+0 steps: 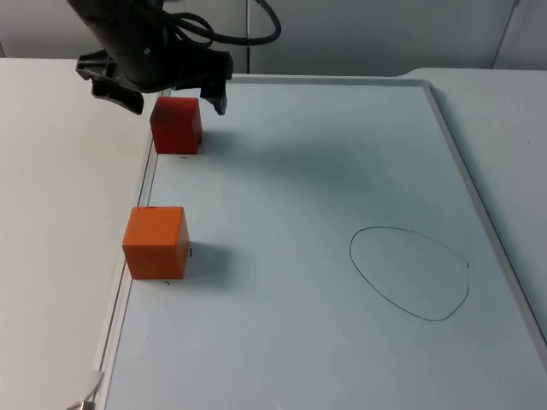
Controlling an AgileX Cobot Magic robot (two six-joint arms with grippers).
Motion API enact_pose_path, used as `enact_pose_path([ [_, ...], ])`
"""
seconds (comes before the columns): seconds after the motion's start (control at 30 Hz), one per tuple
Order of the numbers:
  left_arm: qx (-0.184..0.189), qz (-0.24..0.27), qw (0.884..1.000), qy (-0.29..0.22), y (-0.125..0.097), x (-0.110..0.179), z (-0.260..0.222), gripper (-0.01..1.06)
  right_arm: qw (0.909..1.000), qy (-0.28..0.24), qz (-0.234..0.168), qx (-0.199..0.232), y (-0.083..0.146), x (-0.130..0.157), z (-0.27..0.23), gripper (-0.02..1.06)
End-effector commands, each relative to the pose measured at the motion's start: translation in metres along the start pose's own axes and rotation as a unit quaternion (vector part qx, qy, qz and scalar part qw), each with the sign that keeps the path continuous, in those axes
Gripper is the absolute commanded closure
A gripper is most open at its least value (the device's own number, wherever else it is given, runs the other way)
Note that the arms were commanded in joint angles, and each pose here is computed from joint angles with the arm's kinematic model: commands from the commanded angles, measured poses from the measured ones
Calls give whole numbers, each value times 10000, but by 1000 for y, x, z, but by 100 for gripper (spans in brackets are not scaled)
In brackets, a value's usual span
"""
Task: Pick up one cube with the left hand and another cube with the right hand. First place the cube in the right hand at the target position, then stack the cube in the left hand on top.
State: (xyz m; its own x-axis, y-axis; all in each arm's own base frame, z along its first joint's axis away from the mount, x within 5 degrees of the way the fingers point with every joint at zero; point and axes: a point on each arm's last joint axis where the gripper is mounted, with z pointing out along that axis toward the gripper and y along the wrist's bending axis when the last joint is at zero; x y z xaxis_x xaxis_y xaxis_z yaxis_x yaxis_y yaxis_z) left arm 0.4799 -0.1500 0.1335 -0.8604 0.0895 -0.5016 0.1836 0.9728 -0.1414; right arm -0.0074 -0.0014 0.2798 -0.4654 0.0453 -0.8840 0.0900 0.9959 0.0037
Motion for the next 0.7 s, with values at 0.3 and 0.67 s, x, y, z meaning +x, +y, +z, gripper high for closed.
enact_pose_path([
  [0.3,6,15,10000,-61,-3,3,11,4,10000,-15,12,19,0,1,1,0],
  [0.67,-14,48,9999,-116,-2,3,13,32,10000,-15,12,19,0,1,1,0],
])
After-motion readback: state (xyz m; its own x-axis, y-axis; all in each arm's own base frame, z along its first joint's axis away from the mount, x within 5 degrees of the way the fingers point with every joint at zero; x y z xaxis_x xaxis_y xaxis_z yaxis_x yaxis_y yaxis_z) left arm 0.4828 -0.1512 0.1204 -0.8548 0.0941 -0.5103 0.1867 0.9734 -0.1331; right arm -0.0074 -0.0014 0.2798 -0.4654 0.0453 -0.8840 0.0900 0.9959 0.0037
